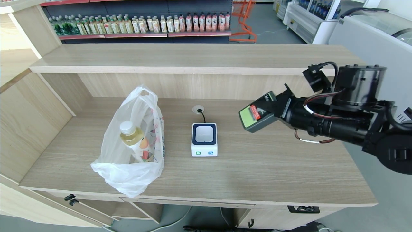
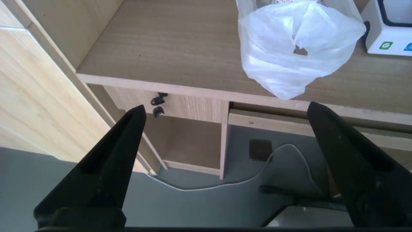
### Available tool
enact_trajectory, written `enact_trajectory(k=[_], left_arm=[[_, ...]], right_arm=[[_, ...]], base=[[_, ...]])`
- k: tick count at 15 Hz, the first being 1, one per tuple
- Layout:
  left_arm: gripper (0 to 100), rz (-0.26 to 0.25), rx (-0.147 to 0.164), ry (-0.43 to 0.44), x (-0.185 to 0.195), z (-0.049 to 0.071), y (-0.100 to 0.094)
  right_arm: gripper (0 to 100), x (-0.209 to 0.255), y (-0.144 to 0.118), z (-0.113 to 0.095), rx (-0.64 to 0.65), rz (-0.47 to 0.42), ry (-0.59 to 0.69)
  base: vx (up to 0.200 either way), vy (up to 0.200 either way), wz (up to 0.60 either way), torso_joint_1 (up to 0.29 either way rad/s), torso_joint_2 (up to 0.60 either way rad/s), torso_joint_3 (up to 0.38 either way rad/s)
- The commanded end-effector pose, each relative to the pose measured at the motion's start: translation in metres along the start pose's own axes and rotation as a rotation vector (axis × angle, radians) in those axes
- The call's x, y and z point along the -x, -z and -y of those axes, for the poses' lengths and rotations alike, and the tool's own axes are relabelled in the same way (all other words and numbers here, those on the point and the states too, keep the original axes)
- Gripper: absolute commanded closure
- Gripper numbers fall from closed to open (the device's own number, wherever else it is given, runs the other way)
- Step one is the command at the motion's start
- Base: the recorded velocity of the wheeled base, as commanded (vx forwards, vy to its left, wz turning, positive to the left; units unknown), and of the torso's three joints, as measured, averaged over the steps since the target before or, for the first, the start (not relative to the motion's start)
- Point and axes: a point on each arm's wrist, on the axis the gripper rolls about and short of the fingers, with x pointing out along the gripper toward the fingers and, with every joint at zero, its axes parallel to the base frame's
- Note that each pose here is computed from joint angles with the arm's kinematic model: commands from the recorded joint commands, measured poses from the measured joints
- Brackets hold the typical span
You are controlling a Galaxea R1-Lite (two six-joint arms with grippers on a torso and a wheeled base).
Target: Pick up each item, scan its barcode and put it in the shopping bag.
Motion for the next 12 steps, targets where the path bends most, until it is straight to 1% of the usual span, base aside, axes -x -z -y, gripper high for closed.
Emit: enact_trajectory(k=[1,4,8,12], left_arm=[[0,0.000,0.000,0.000,0.000,0.000,0.000],[0,0.000,0.001,0.000,0.000,0.000,0.000],[0,0.000,0.000,0.000,0.000,0.000,0.000],[0,0.000,0.001,0.000,0.000,0.000,0.000]], right_arm=[[100,-0.049,0.028,0.016,-0.043,-0.098,0.039],[100,-0.067,0.036,0.025,-0.046,-0.117,0.055],[100,-0.083,0.048,0.020,-0.041,-0.145,0.035],[100,-0.092,0.053,0.023,-0.025,-0.154,0.035]], base=[[0.000,0.000,0.00,0.000,0.00,0.000],[0.000,0.000,0.00,0.000,0.00,0.000],[0.000,0.000,0.00,0.000,0.00,0.000],[0.000,0.000,0.00,0.000,0.00,0.000]])
